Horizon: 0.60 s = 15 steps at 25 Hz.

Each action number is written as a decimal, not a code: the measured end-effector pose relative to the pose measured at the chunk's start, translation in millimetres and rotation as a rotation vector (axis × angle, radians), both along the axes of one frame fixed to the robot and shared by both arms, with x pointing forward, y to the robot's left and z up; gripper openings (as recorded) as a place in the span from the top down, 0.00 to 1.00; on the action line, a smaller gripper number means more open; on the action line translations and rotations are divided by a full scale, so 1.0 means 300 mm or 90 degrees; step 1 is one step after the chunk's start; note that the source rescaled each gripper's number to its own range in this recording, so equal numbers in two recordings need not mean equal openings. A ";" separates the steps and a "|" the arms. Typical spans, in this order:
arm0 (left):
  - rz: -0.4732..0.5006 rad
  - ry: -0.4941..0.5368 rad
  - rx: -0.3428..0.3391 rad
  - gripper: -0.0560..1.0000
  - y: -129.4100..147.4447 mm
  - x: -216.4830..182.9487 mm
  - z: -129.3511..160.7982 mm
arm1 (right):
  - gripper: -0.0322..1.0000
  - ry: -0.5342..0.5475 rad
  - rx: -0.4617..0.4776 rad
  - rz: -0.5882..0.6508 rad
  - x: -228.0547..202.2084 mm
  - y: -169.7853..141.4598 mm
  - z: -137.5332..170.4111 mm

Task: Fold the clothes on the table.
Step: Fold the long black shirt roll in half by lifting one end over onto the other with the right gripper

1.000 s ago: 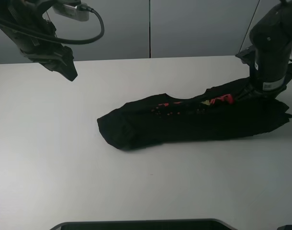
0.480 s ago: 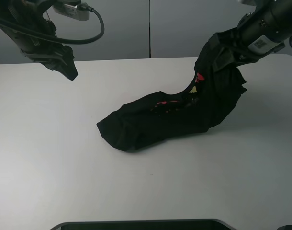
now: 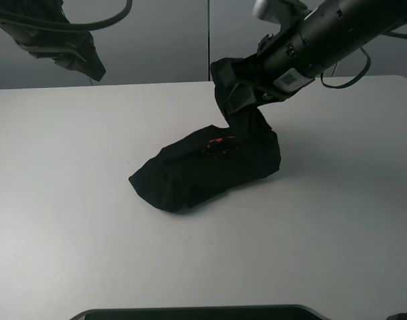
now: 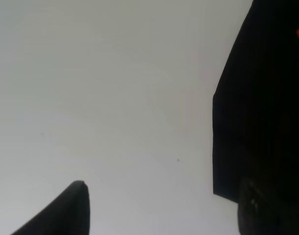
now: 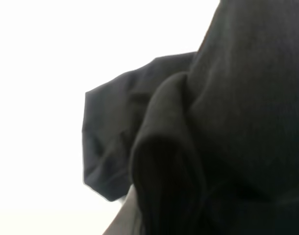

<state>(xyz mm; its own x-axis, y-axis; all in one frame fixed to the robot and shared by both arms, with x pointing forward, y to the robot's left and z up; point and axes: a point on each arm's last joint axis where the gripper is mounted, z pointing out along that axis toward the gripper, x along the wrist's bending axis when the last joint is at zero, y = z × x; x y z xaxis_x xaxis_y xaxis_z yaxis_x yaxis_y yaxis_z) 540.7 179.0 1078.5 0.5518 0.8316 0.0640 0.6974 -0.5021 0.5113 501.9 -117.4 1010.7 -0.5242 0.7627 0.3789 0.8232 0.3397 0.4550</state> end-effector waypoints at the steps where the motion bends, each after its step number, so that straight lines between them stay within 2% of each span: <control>1: 0.000 -0.009 -0.003 0.15 0.003 -0.008 0.016 | 0.86 0.004 -0.004 0.012 -0.008 0.030 -0.020; 7: 0.000 -0.071 -0.027 0.15 0.028 -0.073 0.123 | 0.86 0.037 -0.023 0.047 -0.048 0.189 -0.171; 15: 0.000 -0.101 -0.040 0.15 0.042 -0.109 0.174 | 0.86 0.036 -0.043 0.037 -0.012 0.258 -0.293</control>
<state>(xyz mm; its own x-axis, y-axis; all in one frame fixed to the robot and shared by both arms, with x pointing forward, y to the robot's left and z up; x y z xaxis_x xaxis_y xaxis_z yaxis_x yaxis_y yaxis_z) 508.1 191.6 1130.6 0.5387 0.8369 0.0975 0.6059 -0.4652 0.6453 498.5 -39.9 922.7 -0.5470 0.7569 0.3577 0.8251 0.4154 0.3829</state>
